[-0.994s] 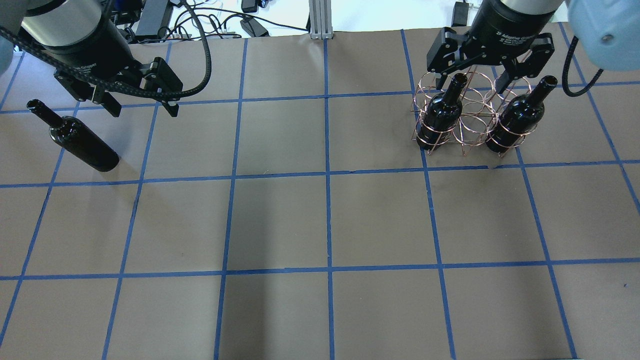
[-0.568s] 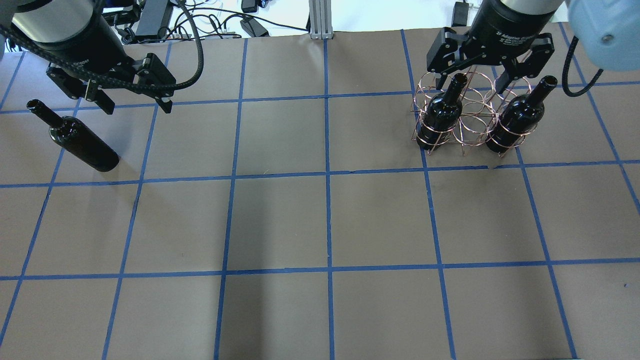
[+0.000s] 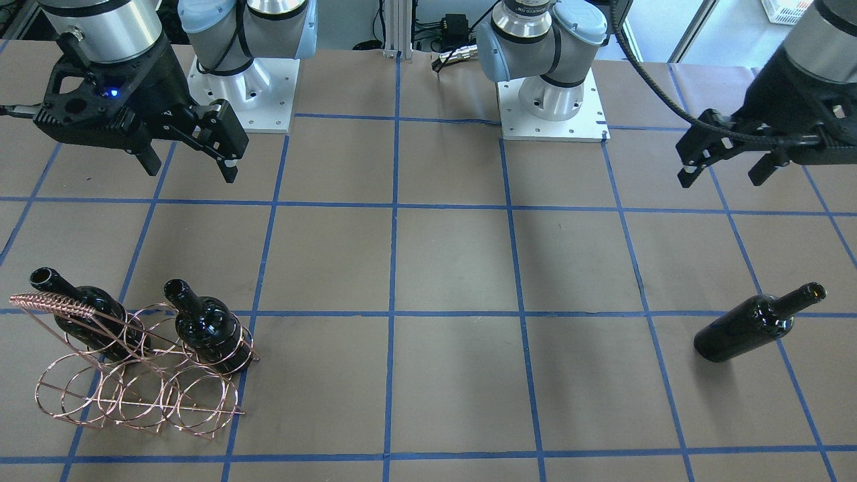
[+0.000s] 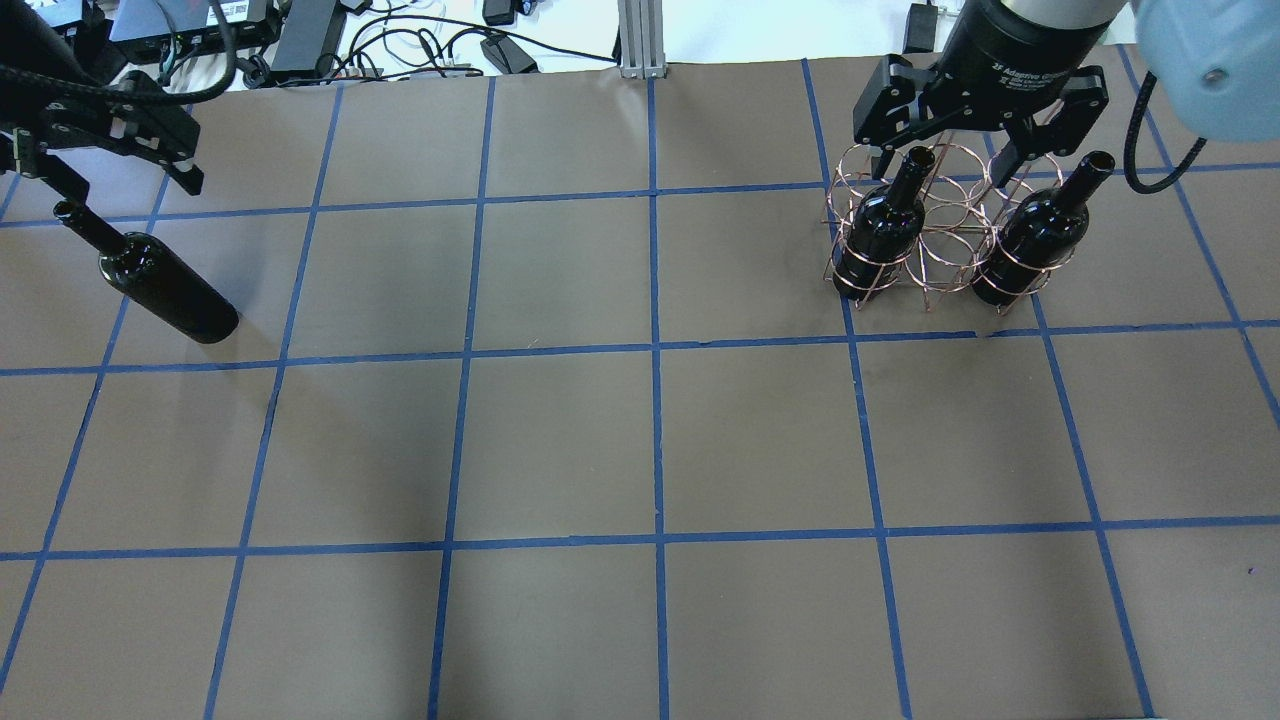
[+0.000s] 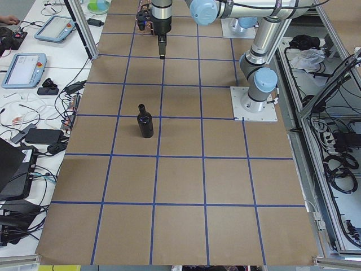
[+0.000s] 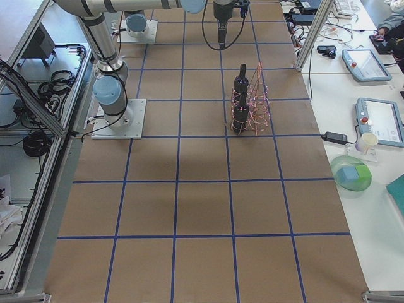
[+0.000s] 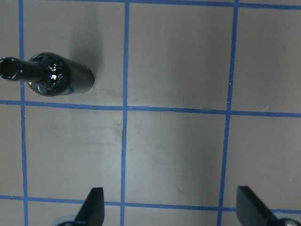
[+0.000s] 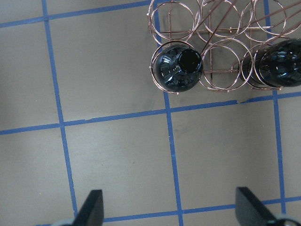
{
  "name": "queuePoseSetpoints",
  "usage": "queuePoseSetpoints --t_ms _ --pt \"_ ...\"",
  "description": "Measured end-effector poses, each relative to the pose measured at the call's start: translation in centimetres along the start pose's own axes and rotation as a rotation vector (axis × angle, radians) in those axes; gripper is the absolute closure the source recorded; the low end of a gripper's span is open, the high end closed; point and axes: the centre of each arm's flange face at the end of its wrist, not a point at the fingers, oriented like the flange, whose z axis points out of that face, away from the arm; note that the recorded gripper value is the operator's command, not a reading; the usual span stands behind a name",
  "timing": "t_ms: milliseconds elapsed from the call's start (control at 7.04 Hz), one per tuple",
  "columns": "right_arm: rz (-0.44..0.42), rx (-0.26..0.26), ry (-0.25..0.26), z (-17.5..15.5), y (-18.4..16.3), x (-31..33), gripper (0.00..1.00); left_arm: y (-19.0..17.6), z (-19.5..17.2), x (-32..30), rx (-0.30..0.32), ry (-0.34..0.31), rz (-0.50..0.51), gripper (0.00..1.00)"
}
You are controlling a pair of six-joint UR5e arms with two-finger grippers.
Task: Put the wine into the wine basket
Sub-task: 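Lower the left gripper over the bottle body and close on it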
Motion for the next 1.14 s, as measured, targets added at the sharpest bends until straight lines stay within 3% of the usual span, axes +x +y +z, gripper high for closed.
queuePoseSetpoints --t_ms 284,568,1136 --pt "0.000 0.000 0.000 0.0 0.0 0.0 0.00 -1.9 1.5 -5.7 -0.025 0.003 -0.042 0.00" --pt "0.000 0.001 0.000 -0.1 0.0 0.0 0.00 -5.2 2.5 -8.8 -0.008 0.005 -0.058 0.00" --pt "0.000 0.000 0.001 0.0 0.0 0.0 0.00 -10.0 8.7 -13.8 -0.010 0.017 -0.037 0.00"
